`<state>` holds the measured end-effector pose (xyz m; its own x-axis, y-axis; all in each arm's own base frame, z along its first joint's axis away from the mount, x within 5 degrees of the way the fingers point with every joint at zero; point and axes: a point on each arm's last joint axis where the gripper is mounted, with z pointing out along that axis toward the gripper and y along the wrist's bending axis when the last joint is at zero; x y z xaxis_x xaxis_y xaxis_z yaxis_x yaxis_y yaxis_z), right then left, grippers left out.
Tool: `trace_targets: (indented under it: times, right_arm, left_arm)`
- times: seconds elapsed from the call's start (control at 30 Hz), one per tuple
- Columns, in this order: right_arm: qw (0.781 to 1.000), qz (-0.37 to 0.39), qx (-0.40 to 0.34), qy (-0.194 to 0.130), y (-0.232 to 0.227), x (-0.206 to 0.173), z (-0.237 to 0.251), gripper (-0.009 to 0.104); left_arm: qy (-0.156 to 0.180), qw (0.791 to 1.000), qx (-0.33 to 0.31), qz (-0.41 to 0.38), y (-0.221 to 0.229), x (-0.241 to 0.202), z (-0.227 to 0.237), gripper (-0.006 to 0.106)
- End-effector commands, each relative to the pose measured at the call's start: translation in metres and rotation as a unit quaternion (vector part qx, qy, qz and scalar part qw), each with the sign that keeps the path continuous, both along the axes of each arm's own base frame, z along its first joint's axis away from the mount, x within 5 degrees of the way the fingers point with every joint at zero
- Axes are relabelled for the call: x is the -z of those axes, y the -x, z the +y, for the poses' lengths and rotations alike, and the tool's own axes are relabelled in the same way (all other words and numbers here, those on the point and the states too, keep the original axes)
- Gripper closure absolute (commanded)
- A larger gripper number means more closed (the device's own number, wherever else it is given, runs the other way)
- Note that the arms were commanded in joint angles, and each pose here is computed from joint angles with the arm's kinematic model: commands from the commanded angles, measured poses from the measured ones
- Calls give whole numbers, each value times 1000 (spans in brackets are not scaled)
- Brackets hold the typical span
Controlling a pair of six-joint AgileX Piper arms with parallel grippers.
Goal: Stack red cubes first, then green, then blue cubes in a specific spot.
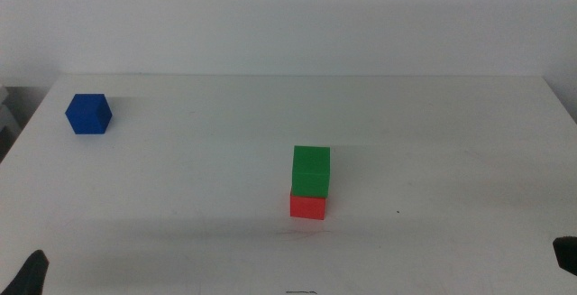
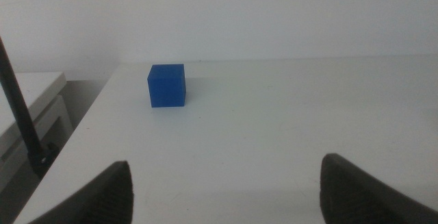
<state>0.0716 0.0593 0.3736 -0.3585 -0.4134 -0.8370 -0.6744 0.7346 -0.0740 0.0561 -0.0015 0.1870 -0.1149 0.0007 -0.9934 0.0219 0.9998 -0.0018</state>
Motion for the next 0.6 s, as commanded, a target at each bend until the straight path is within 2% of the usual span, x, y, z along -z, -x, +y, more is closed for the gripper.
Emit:
trace_targets:
  times: [0.0, 0.1, 0.2, 0.3, 0.57]
  right_arm:
    - [999, -44, 3, -21, -3, -13, 0, 7]
    - [999, -44, 3, -21, -3, -13, 0, 7]
    - [999, -45, 3, -21, -3, -13, 0, 7]
    - [999, -45, 3, -21, -3, -13, 0, 7]
    - [999, -49, 6, -15, -4, -13, 0, 7]
  left_arm:
    - [4, 999, -1, -50, 1, -9, 0, 7]
    - [-63, 997, -11, -47, 1, -9, 2, 7]
    - [-99, 994, -14, -49, 1, -9, 3, 7]
    - [-111, 992, -14, -49, 1, -9, 3, 7]
    - [-114, 992, -15, -44, 1, -8, 4, 7]
